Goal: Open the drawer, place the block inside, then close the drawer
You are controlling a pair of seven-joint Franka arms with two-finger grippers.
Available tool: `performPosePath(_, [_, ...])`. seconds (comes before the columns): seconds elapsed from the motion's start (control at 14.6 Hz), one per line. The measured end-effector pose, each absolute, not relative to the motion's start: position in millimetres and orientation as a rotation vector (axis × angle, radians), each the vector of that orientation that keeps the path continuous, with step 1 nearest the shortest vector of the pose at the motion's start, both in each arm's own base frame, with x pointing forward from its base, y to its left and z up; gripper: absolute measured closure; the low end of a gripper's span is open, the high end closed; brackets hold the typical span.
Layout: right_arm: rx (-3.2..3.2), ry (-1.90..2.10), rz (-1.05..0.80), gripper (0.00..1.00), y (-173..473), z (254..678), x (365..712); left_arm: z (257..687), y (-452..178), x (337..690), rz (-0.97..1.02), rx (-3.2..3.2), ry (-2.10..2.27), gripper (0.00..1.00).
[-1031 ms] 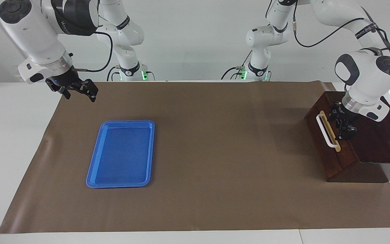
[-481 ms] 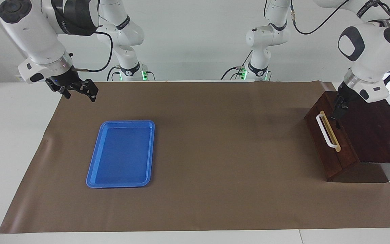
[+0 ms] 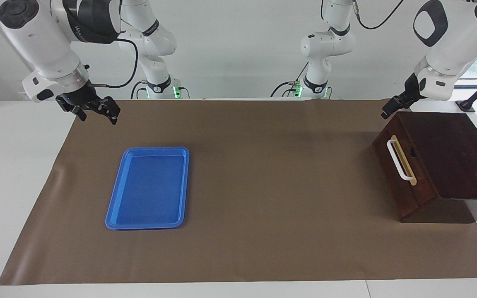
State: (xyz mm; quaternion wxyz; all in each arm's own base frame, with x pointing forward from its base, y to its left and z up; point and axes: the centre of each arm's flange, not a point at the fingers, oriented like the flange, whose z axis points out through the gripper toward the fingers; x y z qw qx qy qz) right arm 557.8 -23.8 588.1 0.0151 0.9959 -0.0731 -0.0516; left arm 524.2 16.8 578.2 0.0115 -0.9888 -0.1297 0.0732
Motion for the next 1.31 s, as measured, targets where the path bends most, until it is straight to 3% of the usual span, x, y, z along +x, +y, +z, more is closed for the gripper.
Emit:
performPosePath(0.48, [3.099,-0.228,-0.16,0.0,-23.8,588.1,557.8,587.8,2.3,542.0,0.248,-3.119,-0.1,0.0])
performPosePath(1.31, [3.099,-0.228,-0.16,0.0,-23.8,588.2,557.8,594.4,-7.3,534.7,0.269,-3.123,0.067,0.0])
